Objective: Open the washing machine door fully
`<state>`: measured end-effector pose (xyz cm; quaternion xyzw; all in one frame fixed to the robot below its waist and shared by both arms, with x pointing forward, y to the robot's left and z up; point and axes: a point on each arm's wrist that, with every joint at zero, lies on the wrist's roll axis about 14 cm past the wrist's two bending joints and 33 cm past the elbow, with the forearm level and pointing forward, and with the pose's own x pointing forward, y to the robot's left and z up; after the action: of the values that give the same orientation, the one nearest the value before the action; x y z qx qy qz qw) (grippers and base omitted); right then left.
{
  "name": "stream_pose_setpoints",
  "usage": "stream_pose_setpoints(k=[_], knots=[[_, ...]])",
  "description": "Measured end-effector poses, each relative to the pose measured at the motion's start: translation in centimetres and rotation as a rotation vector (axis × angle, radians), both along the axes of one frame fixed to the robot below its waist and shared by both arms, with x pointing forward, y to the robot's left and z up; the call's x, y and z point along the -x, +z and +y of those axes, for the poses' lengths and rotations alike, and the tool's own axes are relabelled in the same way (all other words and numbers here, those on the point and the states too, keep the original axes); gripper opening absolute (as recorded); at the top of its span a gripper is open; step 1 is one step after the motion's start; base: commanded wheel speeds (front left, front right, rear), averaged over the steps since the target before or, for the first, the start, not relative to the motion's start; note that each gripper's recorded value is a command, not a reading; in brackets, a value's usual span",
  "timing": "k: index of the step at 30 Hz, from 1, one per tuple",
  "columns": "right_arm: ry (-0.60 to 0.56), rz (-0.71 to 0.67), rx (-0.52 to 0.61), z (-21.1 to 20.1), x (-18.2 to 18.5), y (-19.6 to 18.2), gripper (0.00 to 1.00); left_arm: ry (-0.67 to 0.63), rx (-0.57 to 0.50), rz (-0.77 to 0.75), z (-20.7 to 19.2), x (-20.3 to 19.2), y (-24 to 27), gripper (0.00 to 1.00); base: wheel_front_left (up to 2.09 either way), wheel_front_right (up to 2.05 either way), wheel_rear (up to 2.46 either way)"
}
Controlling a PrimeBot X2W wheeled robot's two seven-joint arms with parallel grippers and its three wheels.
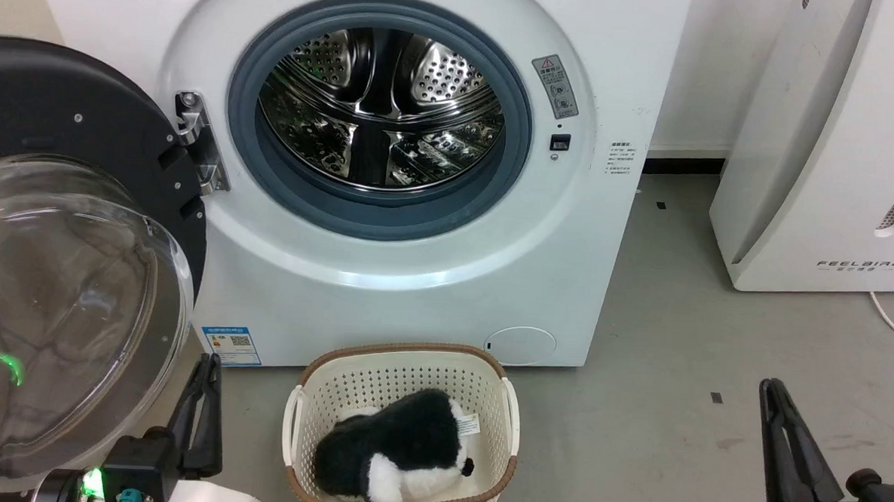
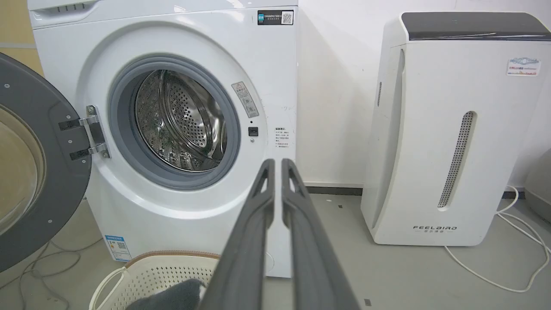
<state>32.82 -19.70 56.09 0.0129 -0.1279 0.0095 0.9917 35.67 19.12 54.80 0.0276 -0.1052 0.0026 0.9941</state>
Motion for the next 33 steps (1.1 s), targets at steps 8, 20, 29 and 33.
stream_pose_setpoints(k=[8, 20, 29, 33], knots=[[0.005, 0.020, 0.000, 0.2, -0.2, -0.3, 0.00, 0.000, 0.002, 0.020, 0.0, -0.1, -0.3, 0.00, 0.00, 0.00, 0.00], [0.015, 0.049, 0.002, 0.5, -0.5, -0.9, 0.00, -0.001, 0.003, 0.044, -0.1, -0.2, -0.7, 0.00, 0.00, 0.00, 0.00], [0.022, 0.066, 0.009, 0.7, -0.8, -1.1, 0.00, -0.002, 0.004, 0.061, -0.2, -0.2, -0.9, 0.00, 0.00, 0.00, 0.00], [0.025, 0.079, 0.012, 0.8, -0.9, -1.3, 0.00, -0.002, 0.002, 0.065, -0.3, -0.3, -0.9, 0.00, 0.00, 0.00, 0.00]])
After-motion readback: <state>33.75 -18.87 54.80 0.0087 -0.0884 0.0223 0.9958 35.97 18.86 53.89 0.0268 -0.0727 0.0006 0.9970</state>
